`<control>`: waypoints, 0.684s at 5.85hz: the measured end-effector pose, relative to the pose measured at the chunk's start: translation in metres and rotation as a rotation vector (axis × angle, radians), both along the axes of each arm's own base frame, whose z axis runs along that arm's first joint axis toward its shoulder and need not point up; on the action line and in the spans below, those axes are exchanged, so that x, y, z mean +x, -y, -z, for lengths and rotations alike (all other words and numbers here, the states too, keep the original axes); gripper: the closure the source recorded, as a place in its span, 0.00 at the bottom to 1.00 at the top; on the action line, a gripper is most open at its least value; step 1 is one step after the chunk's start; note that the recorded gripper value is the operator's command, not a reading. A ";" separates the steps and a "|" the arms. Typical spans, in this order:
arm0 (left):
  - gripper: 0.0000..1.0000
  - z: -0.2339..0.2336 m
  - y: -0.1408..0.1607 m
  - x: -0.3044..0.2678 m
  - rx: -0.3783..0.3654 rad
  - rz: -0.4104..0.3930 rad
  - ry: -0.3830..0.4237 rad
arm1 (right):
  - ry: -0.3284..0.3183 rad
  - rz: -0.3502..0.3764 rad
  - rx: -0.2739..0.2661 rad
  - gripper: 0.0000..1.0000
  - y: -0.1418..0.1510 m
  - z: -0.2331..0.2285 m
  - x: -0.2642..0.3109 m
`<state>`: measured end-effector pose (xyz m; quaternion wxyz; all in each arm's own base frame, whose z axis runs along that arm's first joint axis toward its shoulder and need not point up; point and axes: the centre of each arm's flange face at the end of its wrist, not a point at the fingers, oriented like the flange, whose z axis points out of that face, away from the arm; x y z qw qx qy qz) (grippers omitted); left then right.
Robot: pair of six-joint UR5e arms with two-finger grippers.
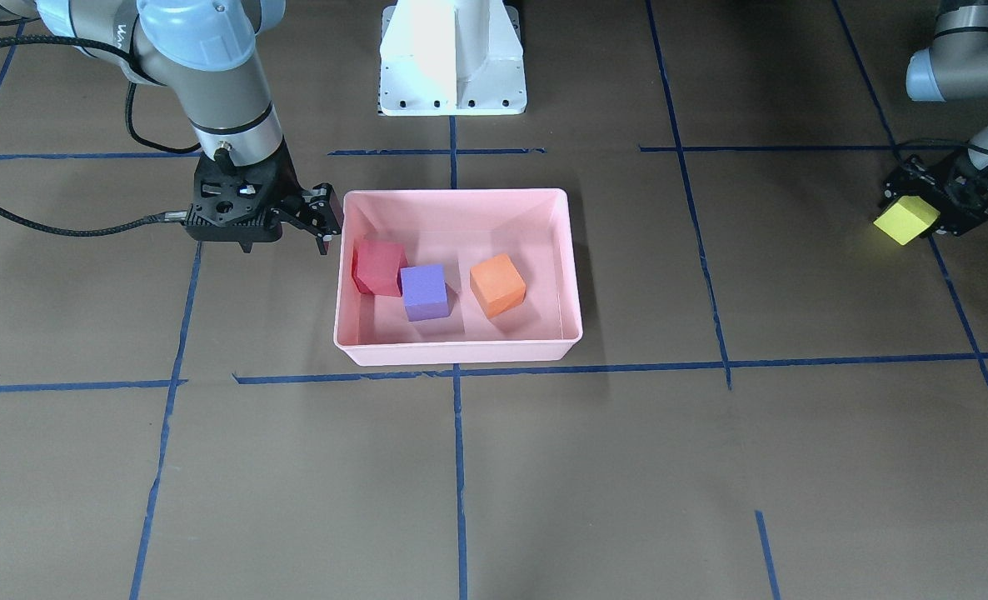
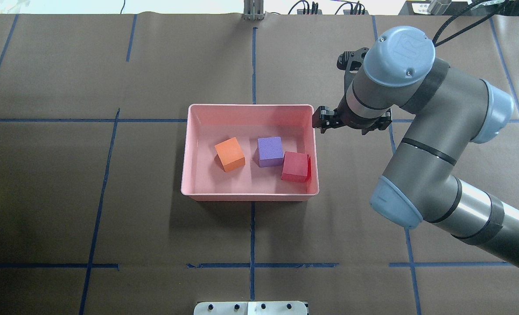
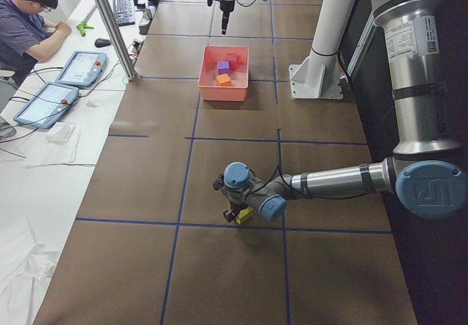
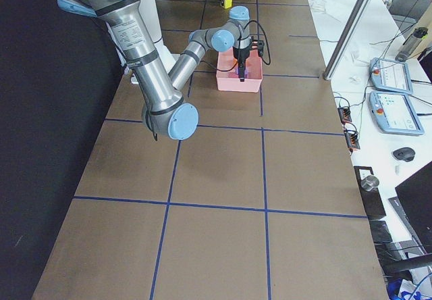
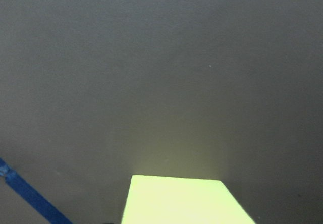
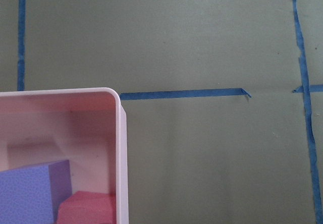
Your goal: Place blocks into pink bin with both arms
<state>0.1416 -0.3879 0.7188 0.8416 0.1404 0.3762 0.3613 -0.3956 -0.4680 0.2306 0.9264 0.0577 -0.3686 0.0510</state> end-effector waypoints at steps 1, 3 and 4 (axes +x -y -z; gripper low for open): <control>0.41 0.009 0.011 0.006 0.011 0.000 -0.007 | 0.009 0.010 0.014 0.00 -0.001 0.005 0.005; 0.41 0.045 0.052 0.005 0.022 0.073 -0.023 | -0.003 0.053 0.057 0.00 0.008 -0.006 0.030; 0.41 0.080 0.087 -0.001 0.016 0.129 -0.025 | -0.012 0.085 0.077 0.00 0.018 -0.018 0.049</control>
